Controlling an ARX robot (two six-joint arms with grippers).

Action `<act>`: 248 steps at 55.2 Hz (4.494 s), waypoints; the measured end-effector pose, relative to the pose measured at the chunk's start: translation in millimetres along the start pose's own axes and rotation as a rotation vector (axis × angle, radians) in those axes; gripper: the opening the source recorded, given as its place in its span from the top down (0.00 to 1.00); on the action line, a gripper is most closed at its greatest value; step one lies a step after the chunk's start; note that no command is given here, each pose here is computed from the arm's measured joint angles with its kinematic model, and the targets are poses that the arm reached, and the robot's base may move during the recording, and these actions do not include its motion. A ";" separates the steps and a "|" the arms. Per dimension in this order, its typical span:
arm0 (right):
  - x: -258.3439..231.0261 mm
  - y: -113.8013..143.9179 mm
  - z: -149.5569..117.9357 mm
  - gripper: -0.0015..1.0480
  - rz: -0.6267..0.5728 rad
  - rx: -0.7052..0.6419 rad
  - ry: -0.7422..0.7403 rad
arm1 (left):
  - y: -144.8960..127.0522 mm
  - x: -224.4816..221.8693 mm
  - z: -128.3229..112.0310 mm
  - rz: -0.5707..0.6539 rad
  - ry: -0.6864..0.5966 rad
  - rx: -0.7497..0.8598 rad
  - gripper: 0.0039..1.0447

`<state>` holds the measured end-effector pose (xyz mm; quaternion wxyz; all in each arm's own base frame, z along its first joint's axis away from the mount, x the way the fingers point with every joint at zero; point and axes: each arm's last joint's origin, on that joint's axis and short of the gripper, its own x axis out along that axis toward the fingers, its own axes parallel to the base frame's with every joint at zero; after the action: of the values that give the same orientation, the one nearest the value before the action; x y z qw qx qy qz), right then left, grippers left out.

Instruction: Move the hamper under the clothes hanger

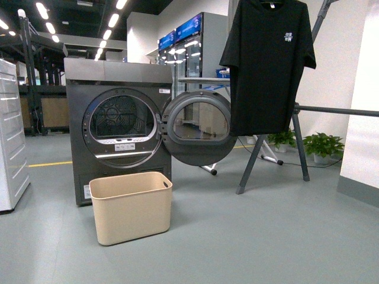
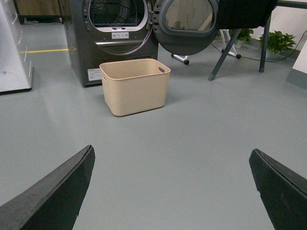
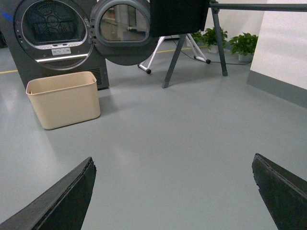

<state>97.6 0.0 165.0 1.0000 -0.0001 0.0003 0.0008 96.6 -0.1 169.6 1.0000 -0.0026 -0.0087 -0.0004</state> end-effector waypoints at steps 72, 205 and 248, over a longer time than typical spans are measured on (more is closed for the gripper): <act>0.0 0.0 0.0 0.08 -0.001 0.000 0.000 | 0.0 0.0 0.0 0.000 0.000 0.000 0.06; 0.0 0.0 0.0 0.08 0.000 0.000 0.000 | 0.0 0.0 -0.1 0.000 0.002 0.000 0.06; 0.0 -0.3 0.0 0.08 -0.008 0.000 0.000 | -0.1 0.1 -0.2 -0.004 0.002 0.000 0.06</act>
<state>97.6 -0.3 164.9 1.0000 0.0001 0.0005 -0.0031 96.7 -0.2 169.4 1.0000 -0.0026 -0.0075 -0.0023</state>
